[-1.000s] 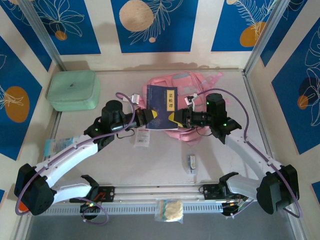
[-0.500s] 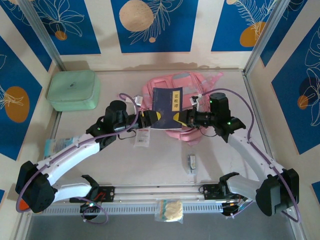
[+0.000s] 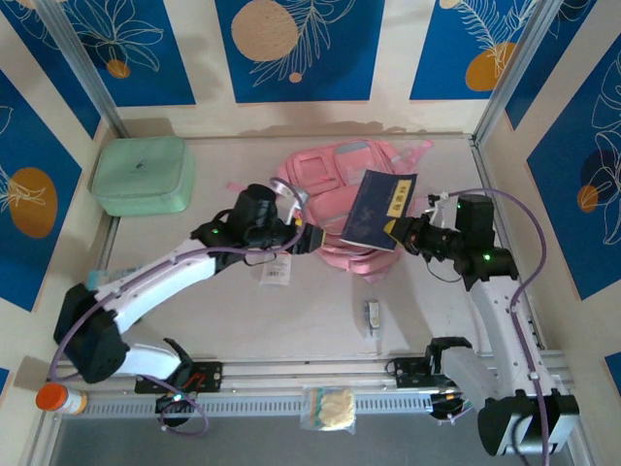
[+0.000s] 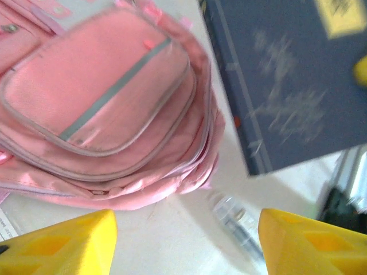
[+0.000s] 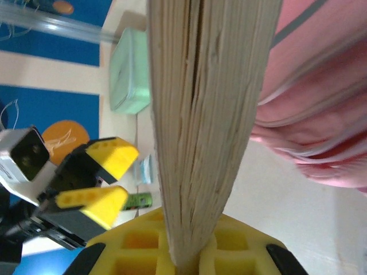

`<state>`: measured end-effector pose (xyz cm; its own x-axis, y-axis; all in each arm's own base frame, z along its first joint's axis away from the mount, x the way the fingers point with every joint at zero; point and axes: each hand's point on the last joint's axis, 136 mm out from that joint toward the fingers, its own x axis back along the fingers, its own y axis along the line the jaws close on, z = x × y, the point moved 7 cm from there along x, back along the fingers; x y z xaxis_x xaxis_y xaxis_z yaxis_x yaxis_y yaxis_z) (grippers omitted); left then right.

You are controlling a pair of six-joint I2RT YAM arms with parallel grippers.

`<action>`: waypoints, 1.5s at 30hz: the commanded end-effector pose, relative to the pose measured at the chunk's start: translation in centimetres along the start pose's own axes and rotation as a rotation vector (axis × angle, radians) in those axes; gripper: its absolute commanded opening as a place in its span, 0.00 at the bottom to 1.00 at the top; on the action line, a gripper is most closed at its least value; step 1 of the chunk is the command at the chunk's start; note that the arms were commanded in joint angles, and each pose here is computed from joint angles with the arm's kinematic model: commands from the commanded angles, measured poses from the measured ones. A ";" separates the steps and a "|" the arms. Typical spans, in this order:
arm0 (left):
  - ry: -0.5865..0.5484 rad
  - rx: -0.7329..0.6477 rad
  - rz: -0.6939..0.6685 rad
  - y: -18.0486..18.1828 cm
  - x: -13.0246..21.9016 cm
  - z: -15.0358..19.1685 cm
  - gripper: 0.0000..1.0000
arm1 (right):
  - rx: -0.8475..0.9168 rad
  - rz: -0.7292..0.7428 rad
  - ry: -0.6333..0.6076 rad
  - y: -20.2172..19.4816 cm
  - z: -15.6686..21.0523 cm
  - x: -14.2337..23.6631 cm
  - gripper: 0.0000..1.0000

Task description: Pack books, pencil case, and school supplies into a backpack

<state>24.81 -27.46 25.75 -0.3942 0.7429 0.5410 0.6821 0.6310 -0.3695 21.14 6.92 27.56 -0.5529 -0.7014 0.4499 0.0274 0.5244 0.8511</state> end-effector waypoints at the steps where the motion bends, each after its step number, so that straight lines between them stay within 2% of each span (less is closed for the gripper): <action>1: 0.043 -0.212 0.006 -0.8 -1.8 -0.5 0.67 | -0.027 0.056 -0.007 -1.6 0.6 0.8 0.00; 7: 0.149 -0.445 0.007 -1.8 -6.8 -0.6 0.70 | -0.117 0.138 -0.081 -4.2 0.0 2.2 0.00; 10: 0.186 -0.506 0.008 -1.8 -9.2 -0.5 0.71 | -0.162 0.156 -0.114 -5.2 -0.4 2.9 0.00; 17: 0.232 -0.548 -0.022 -0.7 -13.4 -0.6 0.71 | -0.218 0.185 -0.189 -6.5 -1.2 4.2 0.00; 26: 0.203 -0.583 -0.148 1.3 -18.3 -1.6 0.68 | -0.240 0.184 -0.205 -7.0 -1.5 4.4 0.00; 30: 0.216 -0.578 -0.224 2.4 -19.8 -1.9 0.56 | -0.243 0.168 -0.207 -6.9 -1.5 4.4 0.00; 33: 0.186 -0.562 -0.281 2.9 -20.0 -2.3 0.41 | -0.238 0.166 -0.210 -6.7 -1.5 4.5 0.00; 39: 0.129 -0.553 -0.265 2.2 -18.7 -3.8 0.11 | -0.236 0.165 -0.211 -6.4 -1.5 4.7 0.00; 43: 0.070 -0.556 -0.298 1.6 -16.6 -5.9 0.01 | -0.242 0.188 -0.219 -6.1 -1.1 5.1 0.00; 45: 0.025 -0.551 -0.307 1.3 -15.1 -7.5 0.00 | -0.263 0.218 -0.213 -6.3 -0.5 5.3 0.00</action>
<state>35.30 -40.78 16.34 -0.4979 0.5135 0.6989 0.8257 0.5270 0.2011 19.34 -0.58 23.78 -0.6702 -0.4580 0.5840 0.3646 0.4823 0.7966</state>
